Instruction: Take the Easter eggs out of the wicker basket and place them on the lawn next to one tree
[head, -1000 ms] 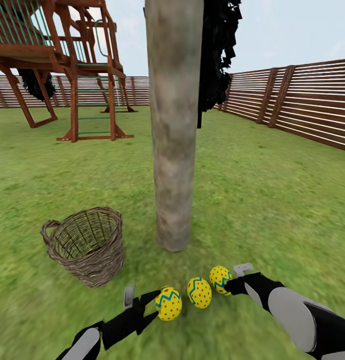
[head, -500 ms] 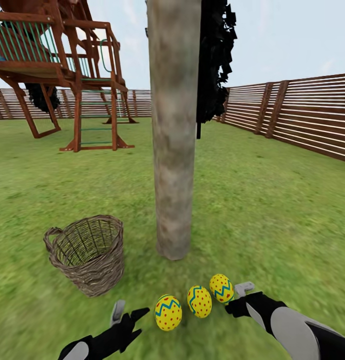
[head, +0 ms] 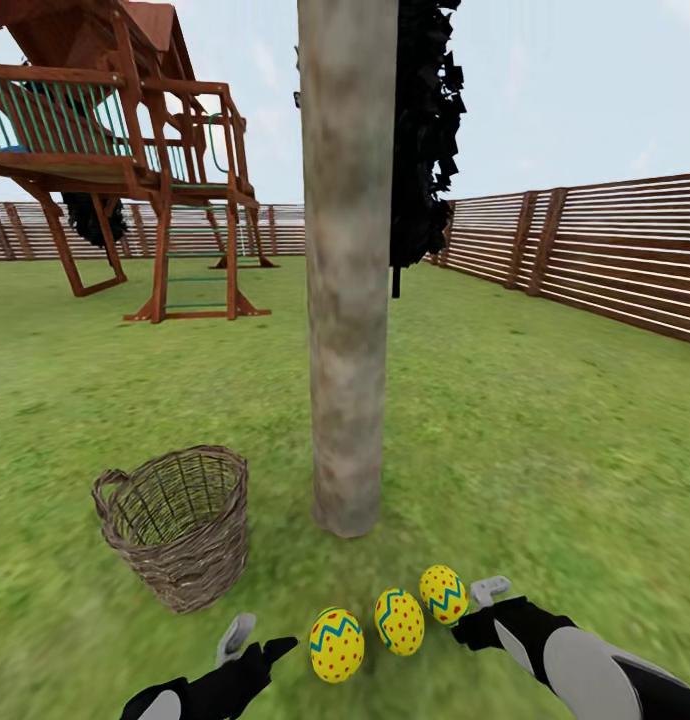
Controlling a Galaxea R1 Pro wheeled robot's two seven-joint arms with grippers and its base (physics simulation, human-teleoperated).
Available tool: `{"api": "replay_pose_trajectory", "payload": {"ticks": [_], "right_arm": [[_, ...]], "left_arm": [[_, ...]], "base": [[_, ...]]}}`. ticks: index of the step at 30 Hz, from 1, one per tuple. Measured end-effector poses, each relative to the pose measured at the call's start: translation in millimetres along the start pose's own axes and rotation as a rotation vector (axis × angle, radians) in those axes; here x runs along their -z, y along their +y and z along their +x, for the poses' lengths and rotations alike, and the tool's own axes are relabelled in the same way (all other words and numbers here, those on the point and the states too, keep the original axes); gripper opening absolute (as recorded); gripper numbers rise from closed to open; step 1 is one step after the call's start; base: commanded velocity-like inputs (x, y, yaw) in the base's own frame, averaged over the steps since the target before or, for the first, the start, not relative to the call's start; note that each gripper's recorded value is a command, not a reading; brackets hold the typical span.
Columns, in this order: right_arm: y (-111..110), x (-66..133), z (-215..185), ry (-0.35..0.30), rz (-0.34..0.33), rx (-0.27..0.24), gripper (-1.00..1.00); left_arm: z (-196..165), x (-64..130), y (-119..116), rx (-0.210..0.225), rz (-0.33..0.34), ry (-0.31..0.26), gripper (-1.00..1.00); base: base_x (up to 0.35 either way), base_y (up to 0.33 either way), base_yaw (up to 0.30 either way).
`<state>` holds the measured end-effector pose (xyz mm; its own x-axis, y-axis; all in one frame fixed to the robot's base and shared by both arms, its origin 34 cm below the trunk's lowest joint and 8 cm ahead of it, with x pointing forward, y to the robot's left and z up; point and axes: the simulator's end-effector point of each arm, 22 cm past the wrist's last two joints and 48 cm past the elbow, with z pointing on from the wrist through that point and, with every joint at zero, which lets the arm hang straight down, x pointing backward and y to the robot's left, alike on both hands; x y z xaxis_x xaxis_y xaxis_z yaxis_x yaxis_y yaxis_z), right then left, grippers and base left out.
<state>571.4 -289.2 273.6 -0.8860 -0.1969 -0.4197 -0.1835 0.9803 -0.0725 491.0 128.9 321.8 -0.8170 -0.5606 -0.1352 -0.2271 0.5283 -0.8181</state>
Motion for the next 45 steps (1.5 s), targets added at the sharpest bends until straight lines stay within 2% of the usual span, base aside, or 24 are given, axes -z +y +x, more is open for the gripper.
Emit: {"api": "replay_pose_trajectory", "payload": {"ticks": [5,11,24,30,45], "right_arm": [[0.1,7.2,-7.8,-0.021,0.001,-0.003,1.0],[-1.7,16.0,-18.0,-0.045,0.007,-0.012,1.0],[-9.2,30.0,-32.1,-0.079,0.032,-0.017,1.0],[-11.9,36.9,-39.4,-0.097,0.038,-0.018,1.0],[-12.2,52.9,-53.2,-0.133,0.042,-0.018,1.0]], "left_arm": [[2.7,7.8,24.2,0.021,-0.054,-0.001,1.0],[3.1,14.8,36.2,0.034,-0.083,-0.007,1.0],[-4.4,19.9,25.9,0.013,-0.071,-0.028,1.0],[-1.5,25.0,38.0,0.025,-0.1,-0.028,1.0],[-8.7,30.3,24.3,0.005,-0.081,-0.047,1.0]], "base": [[0.0,0.0,0.0],[0.0,0.0,0.026],[0.0,0.0,0.008],[0.0,0.0,0.0],[0.0,0.0,0.0]]}}
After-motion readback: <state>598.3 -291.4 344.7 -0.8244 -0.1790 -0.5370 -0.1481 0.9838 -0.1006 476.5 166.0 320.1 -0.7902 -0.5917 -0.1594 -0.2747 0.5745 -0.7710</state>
